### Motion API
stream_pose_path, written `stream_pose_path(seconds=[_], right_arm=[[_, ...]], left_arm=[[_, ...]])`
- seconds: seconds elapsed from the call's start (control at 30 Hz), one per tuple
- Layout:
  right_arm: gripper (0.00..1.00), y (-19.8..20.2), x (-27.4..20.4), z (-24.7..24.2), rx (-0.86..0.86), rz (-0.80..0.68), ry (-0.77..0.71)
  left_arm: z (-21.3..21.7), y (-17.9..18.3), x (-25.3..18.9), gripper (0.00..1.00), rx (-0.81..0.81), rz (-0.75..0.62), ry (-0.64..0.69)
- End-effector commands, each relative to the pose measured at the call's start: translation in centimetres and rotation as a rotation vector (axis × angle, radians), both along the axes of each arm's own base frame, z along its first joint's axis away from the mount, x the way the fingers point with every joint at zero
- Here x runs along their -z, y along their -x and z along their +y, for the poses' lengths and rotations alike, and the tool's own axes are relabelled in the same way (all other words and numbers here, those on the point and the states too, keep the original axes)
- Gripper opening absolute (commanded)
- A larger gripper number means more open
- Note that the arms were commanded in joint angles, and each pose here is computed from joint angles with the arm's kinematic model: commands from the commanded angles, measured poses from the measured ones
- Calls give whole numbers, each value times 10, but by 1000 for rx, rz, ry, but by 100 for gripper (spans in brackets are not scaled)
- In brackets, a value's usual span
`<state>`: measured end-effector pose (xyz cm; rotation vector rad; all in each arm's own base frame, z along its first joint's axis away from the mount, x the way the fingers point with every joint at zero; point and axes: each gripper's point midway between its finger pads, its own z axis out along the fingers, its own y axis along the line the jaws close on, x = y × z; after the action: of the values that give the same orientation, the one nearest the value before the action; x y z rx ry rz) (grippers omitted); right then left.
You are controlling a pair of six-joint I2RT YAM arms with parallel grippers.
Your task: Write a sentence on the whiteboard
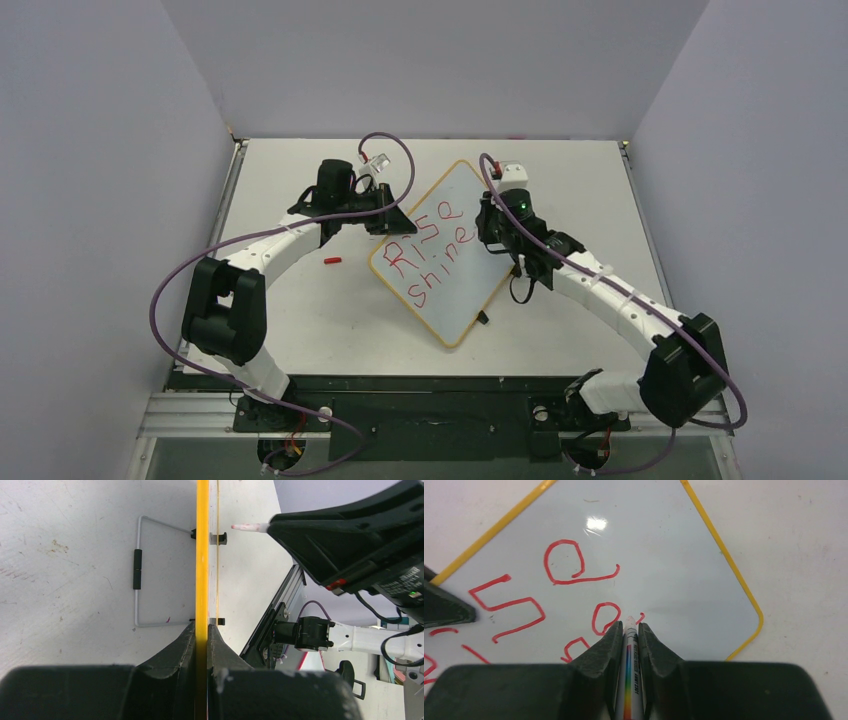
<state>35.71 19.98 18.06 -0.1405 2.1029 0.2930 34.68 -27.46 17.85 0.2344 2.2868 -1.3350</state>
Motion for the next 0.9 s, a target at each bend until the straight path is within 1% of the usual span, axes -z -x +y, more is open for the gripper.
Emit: stream_pose_path(seconds=[0.0,0.23,0.4,0.6,0.73,0.87], right_arm=[[0,14,-59,-1,-21,-132,-70],[0,41,-59,-16,-29,-160,-91],[0,61,-46,-17,-62,-134,-132],[0,85,-47,-27,-70,-149,-176],[0,93,-43,-33,-70,-155,-182],[0,97,-42,-31,-90,-165,-204]], left_arm=[[4,-10,-24,0,-10,-121,4],[5,-11,-24,0,-16,-127,1],[7,-14,-21,0,-26,-126,-19],[10,-19,-15,0,-40,-120,-44],[11,-21,-12,0,-46,-114,-56],[5,-20,-16,0,-34,-105,-27]])
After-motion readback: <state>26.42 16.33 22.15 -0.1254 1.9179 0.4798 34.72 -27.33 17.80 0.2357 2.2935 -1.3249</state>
